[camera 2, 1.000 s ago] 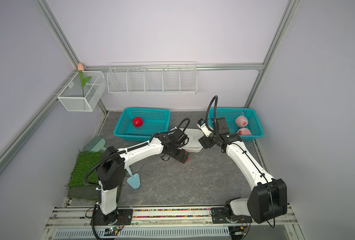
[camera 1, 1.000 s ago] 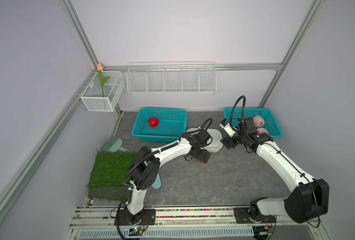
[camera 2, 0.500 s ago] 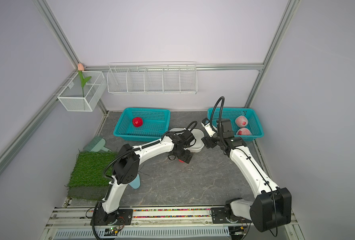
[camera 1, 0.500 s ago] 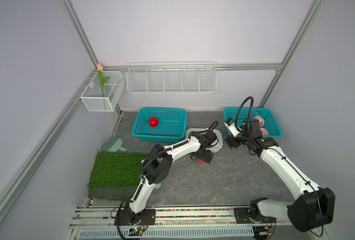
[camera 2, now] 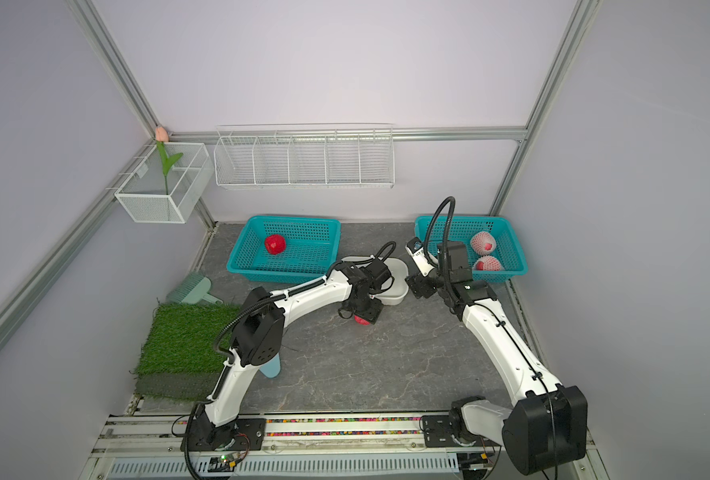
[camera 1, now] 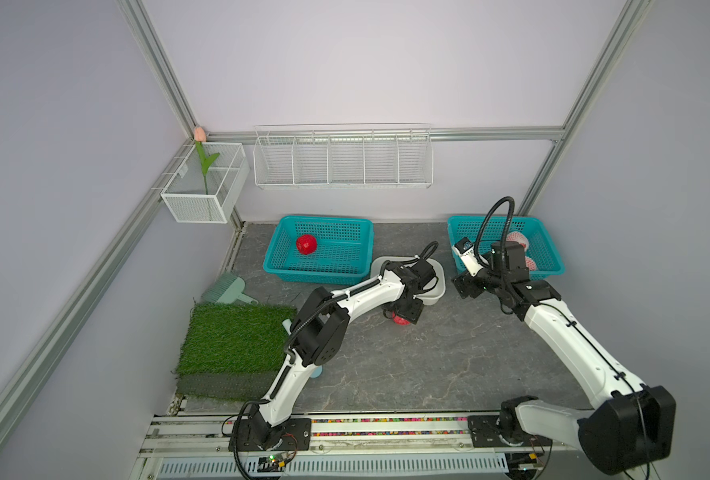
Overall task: Remove foam nets from apples
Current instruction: Pick up the apple from the center of the board, then place the apple in the basket.
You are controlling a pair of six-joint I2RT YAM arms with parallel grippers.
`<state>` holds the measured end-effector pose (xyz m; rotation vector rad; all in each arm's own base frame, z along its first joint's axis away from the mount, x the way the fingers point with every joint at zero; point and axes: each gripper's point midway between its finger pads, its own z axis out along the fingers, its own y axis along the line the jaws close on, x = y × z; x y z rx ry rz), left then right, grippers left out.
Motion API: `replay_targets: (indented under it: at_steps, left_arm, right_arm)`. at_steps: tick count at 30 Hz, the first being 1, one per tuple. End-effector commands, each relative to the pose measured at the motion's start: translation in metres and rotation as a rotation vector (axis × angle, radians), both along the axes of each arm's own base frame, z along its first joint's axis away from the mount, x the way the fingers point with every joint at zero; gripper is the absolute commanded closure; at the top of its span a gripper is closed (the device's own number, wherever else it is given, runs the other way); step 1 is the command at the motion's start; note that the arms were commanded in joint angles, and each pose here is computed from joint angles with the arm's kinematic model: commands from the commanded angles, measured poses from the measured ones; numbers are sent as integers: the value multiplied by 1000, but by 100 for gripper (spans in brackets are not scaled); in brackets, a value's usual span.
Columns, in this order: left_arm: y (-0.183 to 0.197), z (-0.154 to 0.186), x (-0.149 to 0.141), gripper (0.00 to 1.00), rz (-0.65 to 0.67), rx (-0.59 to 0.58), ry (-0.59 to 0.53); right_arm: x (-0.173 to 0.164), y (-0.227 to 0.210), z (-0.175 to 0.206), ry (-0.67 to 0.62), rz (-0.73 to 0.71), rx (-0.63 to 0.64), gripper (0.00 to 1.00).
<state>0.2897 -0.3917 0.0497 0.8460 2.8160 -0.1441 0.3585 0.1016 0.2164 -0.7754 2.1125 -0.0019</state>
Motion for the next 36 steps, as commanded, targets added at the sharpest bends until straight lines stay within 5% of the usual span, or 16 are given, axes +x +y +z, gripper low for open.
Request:
replay_targets:
  at_steps: [1,8,16,22,31,36]
  left_arm:
    - [5,7,-6,35,2,-10,15]
    - [11,27,-15,43,-29,-72,-18]
    - [41,93,-26,44,-35,-204,-194]
    - [80,135,-11,44,32,-162,-360]
    - [149,171,86,43,214,-206,-477]
    - [163,164,141,43,283,-216,-468]
  right_arm:
    - [-2,1,6,-20,9,18,11]
    - [-5,2,5,-15,8,36,11]
    - [6,-23,11,-51,-187,53,11]
    - [9,-23,27,-126,-220,133,11]
    - [15,-50,10,-125,-406,111,11]
    - [18,-43,-10,-32,-356,61,11]
